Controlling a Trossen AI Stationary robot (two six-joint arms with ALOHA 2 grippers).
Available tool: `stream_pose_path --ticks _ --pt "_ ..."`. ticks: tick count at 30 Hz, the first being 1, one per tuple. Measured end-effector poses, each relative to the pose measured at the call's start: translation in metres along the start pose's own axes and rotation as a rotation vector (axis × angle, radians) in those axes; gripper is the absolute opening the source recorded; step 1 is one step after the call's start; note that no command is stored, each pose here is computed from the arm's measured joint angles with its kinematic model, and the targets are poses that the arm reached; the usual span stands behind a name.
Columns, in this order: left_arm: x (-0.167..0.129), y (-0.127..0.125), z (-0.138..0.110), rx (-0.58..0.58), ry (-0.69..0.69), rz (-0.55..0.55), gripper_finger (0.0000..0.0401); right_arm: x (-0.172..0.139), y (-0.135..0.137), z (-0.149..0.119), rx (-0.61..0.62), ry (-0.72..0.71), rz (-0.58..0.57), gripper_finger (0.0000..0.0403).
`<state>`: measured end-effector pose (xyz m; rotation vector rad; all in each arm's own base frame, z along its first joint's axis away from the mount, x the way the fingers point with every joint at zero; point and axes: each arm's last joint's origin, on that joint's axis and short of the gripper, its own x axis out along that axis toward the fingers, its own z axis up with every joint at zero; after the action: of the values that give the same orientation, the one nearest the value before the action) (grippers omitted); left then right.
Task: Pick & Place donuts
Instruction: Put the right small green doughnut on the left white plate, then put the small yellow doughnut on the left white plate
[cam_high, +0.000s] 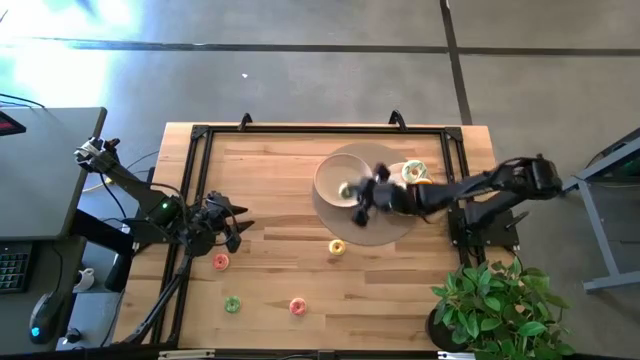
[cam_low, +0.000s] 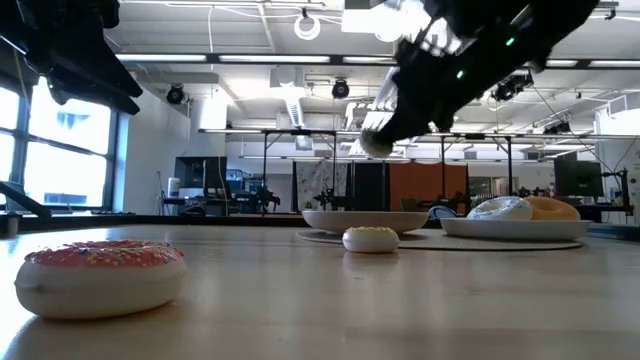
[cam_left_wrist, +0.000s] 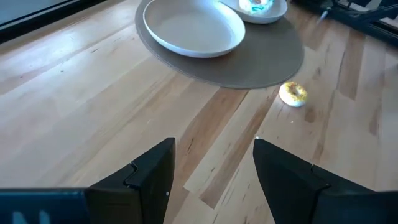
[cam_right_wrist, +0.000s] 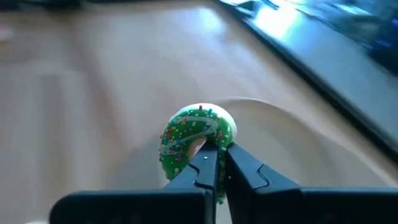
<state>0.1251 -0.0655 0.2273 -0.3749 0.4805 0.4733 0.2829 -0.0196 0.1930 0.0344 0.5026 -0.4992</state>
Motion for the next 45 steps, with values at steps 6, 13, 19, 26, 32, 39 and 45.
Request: stream_pose_path --ticks 6,13,19,26,32,39,45 --pt "0.0 -0.001 0.001 -0.01 -0.003 -0.011 0.0214 0.041 -0.048 -0.021 0.115 0.158 -0.001 0.001" --pt "0.0 -0.001 0.001 -0.008 -0.002 -0.013 0.0214 0.064 -0.063 -0.045 0.103 0.268 -0.037 0.002" --pt "0.0 -0.001 0.001 -0.008 0.0 -0.013 0.0214 0.065 -0.064 -0.046 0.048 0.278 0.043 0.0038" --pt "0.0 -0.001 0.0 -0.008 0.005 -0.017 0.0214 0.064 -0.064 -0.044 -0.011 0.268 0.044 0.0059" --pt "0.0 -0.002 0.001 -0.01 0.005 -0.018 0.0214 0.057 -0.064 -0.035 0.005 0.236 0.075 0.0097" --pt "0.0 -0.002 0.001 -0.01 0.005 -0.019 0.0214 0.042 -0.067 -0.024 0.013 0.229 0.08 0.0148" --pt "0.0 -0.002 0.001 -0.017 0.002 -0.024 0.0214 0.036 -0.055 -0.025 0.063 0.27 0.23 0.0171"
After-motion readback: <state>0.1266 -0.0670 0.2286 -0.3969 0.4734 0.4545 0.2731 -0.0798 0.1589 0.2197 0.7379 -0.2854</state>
